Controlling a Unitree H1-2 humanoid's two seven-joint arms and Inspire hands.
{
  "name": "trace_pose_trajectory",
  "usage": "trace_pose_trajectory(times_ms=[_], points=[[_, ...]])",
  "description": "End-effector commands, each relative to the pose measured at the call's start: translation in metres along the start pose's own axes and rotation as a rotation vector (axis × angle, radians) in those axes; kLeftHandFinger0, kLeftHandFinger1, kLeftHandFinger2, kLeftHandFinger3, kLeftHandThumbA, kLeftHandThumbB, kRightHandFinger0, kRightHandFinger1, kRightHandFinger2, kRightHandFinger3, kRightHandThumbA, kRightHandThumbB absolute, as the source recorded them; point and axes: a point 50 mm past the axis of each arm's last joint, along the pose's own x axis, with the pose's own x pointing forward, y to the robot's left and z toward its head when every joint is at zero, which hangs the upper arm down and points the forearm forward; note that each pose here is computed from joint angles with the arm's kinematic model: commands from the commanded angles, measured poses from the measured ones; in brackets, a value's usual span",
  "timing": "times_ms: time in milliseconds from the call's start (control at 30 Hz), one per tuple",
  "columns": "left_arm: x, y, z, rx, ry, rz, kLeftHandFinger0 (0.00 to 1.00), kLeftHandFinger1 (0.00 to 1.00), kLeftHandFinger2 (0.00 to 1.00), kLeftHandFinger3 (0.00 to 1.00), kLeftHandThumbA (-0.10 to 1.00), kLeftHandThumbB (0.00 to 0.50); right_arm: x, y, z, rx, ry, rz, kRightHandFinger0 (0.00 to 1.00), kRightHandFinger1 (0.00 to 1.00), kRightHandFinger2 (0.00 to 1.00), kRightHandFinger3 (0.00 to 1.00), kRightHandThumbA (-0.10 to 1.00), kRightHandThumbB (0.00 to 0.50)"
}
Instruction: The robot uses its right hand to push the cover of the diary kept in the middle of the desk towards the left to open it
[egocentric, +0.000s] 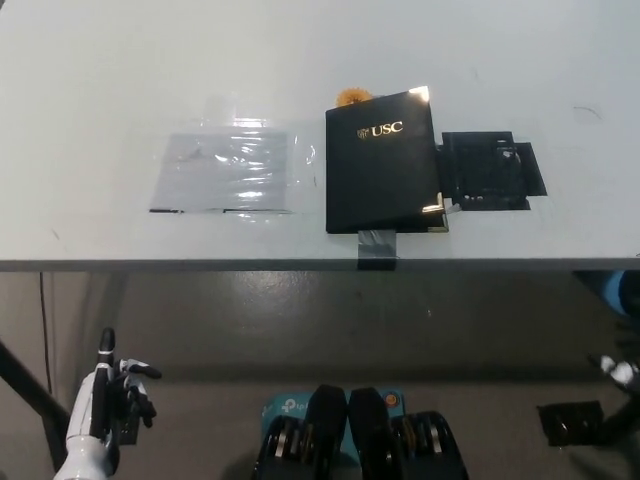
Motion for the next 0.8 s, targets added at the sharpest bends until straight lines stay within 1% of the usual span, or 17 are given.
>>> trace_pose_trajectory(times_ms=[0,33,67,100,167,233,267,300,333,400,433,500,567,600,633,700,767], points=[[0.000,0.002,0.013,0.014,-0.040,0.015,0.20,0.19,0.12,0.31,1.00,0.317,0.021,0.010,0.062,-0.028,-0.163,0.126,0.43,0.44,0.50,0.73,1.00,0.232],[0.001,0.002,0.012,0.015,-0.040,0.013,0.20,0.19,0.12,0.30,1.00,0.331,0.026,0.017,0.081,-0.042,-0.213,0.170,0.44,0.45,0.51,0.74,1.00,0.203],[-0.001,0.003,0.011,0.019,-0.041,0.013,0.20,0.19,0.12,0.30,1.00,0.325,0.028,0.022,0.095,-0.049,-0.248,0.200,0.45,0.46,0.51,0.75,1.00,0.191],[-0.001,0.003,0.011,0.020,-0.043,0.013,0.20,0.19,0.12,0.30,1.00,0.324,0.029,0.024,0.099,-0.051,-0.259,0.210,0.45,0.47,0.51,0.75,1.00,0.191],[0.000,0.003,0.011,-0.002,-0.037,0.024,0.20,0.19,0.15,0.31,1.00,0.340,0.037,0.036,0.136,-0.002,-0.350,0.256,0.45,0.48,0.52,0.75,1.00,0.188],[0.000,0.002,0.011,-0.006,-0.038,0.018,0.20,0.20,0.15,0.31,1.00,0.347,0.037,0.038,0.148,0.004,-0.376,0.263,0.44,0.47,0.51,0.74,1.00,0.189],[0.000,0.001,0.011,-0.006,-0.040,0.016,0.21,0.20,0.15,0.32,1.00,0.372,0.039,0.041,0.158,0.018,-0.391,0.268,0.44,0.46,0.50,0.73,1.00,0.210],[0.000,0.001,0.010,-0.003,-0.041,0.013,0.22,0.21,0.16,0.33,1.00,0.379,0.041,0.045,0.170,0.042,-0.412,0.277,0.44,0.45,0.49,0.73,1.00,0.213],[0.000,0.001,0.010,-0.007,-0.035,0.012,0.22,0.21,0.15,0.32,1.00,0.360,0.046,0.049,0.184,0.034,-0.431,0.280,0.46,0.44,0.47,0.72,1.00,0.223],[0.004,0.002,0.014,-0.006,-0.045,0.014,0.21,0.20,0.16,0.33,1.00,0.356,0.055,0.051,0.194,0.050,-0.438,0.282,0.48,0.46,0.49,0.73,1.00,0.219],[0.006,0.001,0.015,0.002,-0.049,0.016,0.19,0.19,0.16,0.32,1.00,0.345,0.066,0.054,0.200,0.088,-0.413,0.294,0.50,0.47,0.53,0.75,1.00,0.196],[0.006,0.000,0.013,0.004,-0.048,0.016,0.15,0.15,0.12,0.30,1.00,0.336,0.078,0.058,0.201,0.133,-0.358,0.313,0.49,0.50,0.59,0.80,1.00,0.197],[0.006,0.000,0.013,0.003,-0.046,0.014,0.16,0.16,0.13,0.30,1.00,0.349,0.087,0.063,0.199,0.202,-0.296,0.318,0.53,0.58,0.68,0.84,1.00,0.232],[0.006,0.000,0.012,0.001,-0.043,0.015,0.17,0.16,0.13,0.31,1.00,0.368,0.091,0.067,0.195,0.248,-0.264,0.311,0.57,0.64,0.72,0.86,1.00,0.257],[0.005,0.000,0.011,-0.007,-0.036,0.018,0.18,0.17,0.13,0.31,1.00,0.356,0.097,0.075,0.188,0.329,-0.221,0.298,0.62,0.68,0.77,0.88,1.00,0.274],[0.004,-0.001,0.011,-0.010,-0.034,0.022,0.20,0.18,0.13,0.31,1.00,0.351,0.103,0.084,0.182,0.444,-0.174,0.264,0.65,0.72,0.80,0.89,1.00,0.285],[0.003,-0.002,0.009,-0.017,-0.030,0.023,0.18,0.17,0.13,0.31,1.00,0.336,0.109,0.093,0.176,0.527,-0.126,0.234,0.68,0.75,0.83,0.92,1.00,0.245]])
